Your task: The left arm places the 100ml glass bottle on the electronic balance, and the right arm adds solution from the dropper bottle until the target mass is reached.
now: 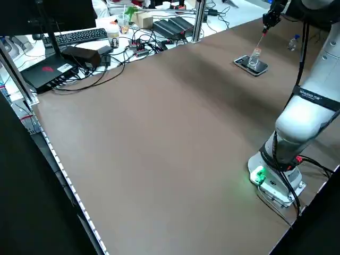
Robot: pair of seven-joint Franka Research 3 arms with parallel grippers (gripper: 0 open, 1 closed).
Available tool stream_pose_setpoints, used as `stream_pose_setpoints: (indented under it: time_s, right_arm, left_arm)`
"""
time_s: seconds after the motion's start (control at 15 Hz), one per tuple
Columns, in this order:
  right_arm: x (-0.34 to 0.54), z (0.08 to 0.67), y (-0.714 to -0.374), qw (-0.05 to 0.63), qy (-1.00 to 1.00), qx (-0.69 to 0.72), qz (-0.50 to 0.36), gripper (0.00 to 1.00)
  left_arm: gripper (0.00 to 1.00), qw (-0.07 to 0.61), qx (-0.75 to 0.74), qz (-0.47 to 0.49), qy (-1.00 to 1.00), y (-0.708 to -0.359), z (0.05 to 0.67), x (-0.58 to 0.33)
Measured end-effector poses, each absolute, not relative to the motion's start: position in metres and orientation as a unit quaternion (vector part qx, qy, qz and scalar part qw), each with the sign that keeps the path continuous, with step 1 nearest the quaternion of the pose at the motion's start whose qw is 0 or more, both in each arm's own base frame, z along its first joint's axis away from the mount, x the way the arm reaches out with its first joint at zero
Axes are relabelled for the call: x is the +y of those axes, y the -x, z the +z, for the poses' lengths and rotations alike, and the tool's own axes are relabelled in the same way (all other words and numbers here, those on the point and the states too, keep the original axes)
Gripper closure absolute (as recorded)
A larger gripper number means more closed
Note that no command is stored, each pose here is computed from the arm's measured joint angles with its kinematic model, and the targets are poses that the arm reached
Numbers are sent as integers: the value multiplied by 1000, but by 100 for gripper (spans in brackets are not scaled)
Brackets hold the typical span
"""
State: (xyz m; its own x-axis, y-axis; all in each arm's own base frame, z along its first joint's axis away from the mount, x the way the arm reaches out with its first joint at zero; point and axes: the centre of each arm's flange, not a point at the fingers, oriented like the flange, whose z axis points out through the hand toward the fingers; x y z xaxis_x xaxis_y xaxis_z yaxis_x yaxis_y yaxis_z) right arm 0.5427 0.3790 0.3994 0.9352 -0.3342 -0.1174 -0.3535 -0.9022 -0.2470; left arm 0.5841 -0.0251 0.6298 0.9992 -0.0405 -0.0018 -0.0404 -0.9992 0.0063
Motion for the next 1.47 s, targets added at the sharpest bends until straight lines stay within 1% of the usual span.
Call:
stream_pose_setpoints:
  time_s: [0.8,1.27,1.47]
  right_arm:
    - [385,406,-538,129,974,180,47,96]
    - [378,437,-538,130,973,186,51,96]
    - [359,453,-550,128,970,198,54,96]
  left_arm:
    - [0,3,-20,1,-1000,-584,630,-25]
    - [0,3,-23,1,-1000,-584,630,-31]
    - [0,3,-23,1,-1000,-584,630,-30]
